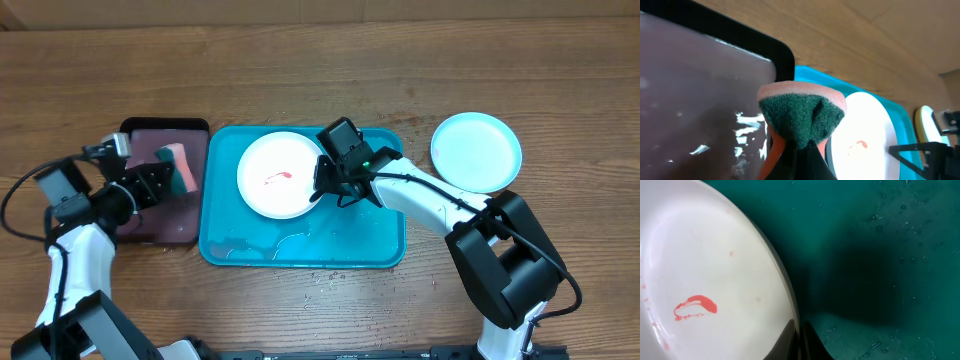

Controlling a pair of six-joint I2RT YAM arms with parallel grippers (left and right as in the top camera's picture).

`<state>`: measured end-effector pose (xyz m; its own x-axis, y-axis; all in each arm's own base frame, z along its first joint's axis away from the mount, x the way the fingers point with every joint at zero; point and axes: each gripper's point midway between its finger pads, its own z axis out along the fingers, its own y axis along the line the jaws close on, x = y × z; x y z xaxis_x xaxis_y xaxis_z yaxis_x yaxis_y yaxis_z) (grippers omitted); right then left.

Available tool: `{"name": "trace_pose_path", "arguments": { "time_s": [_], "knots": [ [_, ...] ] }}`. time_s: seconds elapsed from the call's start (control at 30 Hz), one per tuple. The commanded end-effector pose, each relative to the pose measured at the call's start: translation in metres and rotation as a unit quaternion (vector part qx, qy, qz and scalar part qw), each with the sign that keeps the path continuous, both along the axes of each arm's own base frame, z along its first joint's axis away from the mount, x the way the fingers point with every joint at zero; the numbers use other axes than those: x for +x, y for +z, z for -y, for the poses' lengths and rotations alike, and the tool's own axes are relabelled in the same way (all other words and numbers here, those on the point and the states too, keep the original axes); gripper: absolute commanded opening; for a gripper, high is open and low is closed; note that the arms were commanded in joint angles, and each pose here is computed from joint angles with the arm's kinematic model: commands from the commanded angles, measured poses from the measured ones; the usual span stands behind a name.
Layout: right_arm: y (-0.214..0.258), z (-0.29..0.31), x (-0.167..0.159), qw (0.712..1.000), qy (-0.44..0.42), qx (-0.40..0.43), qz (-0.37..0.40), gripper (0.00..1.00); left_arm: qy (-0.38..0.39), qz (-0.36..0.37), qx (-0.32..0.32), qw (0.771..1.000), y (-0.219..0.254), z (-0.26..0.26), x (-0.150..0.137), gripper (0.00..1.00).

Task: Clean dirty plates on tray and stack at the side
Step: 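Carry the sponge toward the white plate with the left gripper, then scrub the white plate with the sponge in the left gripper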

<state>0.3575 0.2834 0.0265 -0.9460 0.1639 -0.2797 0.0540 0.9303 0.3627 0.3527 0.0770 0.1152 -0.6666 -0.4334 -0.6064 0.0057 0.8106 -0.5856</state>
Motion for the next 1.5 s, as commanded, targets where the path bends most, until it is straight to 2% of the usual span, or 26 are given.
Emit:
{"name": "trace_pose_path", "arguments": {
  "time_s": [0.0,0.6,0.73,0.9,1.07,1.27,1.47],
  "knots": [
    [0.006,-0.004,0.005,1.000,0.000,0.004,0.010,0.04,-0.021,0.026,-0.024,0.999,0.007,0.002,-0.004,0.04],
    [0.006,-0.004,0.005,1.000,0.000,0.004,0.009,0.04,-0.014,0.027,-0.027,0.999,0.008,-0.003,-0.006,0.04],
    [0.004,-0.010,-0.005,1.000,0.009,0.021,-0.016,0.04,-0.016,0.026,-0.026,0.999,0.008,-0.002,-0.006,0.04],
    [-0.003,-0.003,-0.016,0.998,-0.025,0.015,-0.055,0.04,-0.026,0.006,-0.011,1.000,0.000,0.012,-0.002,0.04],
    [-0.007,-0.001,-0.020,0.997,-0.033,0.012,-0.066,0.04,-0.053,-0.052,0.051,0.996,-0.018,0.046,0.004,0.04],
    [-0.012,-0.002,-0.022,0.997,-0.031,0.013,-0.075,0.05,-0.129,-0.073,0.106,0.983,0.001,0.112,0.017,0.04],
    [-0.012,-0.002,-0.021,0.997,-0.031,0.014,-0.075,0.05,-0.168,-0.079,0.115,0.976,0.004,0.179,0.017,0.04]
  ]
}}
